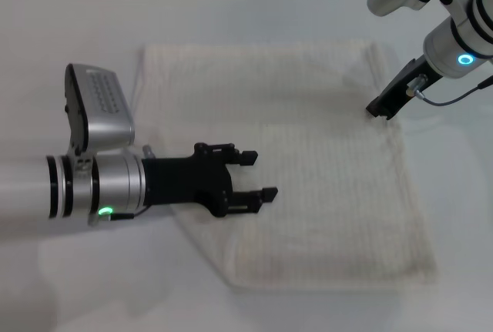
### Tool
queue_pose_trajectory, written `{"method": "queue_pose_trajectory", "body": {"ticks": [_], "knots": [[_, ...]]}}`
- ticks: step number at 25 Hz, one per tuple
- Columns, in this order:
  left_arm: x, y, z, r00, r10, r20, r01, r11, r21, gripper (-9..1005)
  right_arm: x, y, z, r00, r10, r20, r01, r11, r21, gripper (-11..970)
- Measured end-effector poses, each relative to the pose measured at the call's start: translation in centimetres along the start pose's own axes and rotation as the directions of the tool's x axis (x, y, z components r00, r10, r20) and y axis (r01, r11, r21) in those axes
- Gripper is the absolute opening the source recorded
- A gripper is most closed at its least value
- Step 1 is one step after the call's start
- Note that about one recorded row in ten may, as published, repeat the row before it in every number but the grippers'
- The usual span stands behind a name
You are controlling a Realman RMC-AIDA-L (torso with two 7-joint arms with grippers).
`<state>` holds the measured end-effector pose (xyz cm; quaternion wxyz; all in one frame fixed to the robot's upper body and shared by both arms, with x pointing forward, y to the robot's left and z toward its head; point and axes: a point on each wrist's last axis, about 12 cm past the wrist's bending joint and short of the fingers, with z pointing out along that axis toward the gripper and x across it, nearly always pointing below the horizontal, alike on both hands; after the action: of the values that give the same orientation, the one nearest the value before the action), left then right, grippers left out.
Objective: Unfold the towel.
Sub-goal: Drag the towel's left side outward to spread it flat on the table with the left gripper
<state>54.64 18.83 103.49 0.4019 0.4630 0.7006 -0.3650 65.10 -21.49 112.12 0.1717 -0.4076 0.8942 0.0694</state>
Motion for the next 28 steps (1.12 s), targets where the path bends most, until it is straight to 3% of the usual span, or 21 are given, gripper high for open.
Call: {"method": "queue_pose_trajectory", "body": {"ticks": [4,6,11,25,28], "knots": [[-0.3,0.2,0.1,1.0,0.01,-0.01,-0.01,1.0,-0.001,714,0.1,0.0,0.0,1.0,0.001,0.0,-0.001,1.0,0.0,-3],[-0.6,0.6,0.6,0.997,0.035,-0.072,-0.035,0.999,-0.001,713,0.1,0.0,0.0,1.0,0.001,0.0,-0.001,1.0,0.0,-3],[-0.9,0.5,1.2,0.99,0.055,-0.133,-0.054,0.998,0.014,610,0.1,0.0,0.0,1.0,0.001,0.0,-0.001,1.0,-0.001,-3],[-0.9,0.4,1.0,0.989,0.066,-0.129,-0.065,0.998,0.008,584,-0.1,0.0,0.0,1.0,0.002,0.013,-0.002,1.0,0.006,-2],[-0.9,0.4,1.0,0.989,0.067,-0.129,-0.067,0.998,0.008,438,-0.2,0.0,0.0,1.0,0.002,0.014,-0.002,1.0,0.007,-2]]}}
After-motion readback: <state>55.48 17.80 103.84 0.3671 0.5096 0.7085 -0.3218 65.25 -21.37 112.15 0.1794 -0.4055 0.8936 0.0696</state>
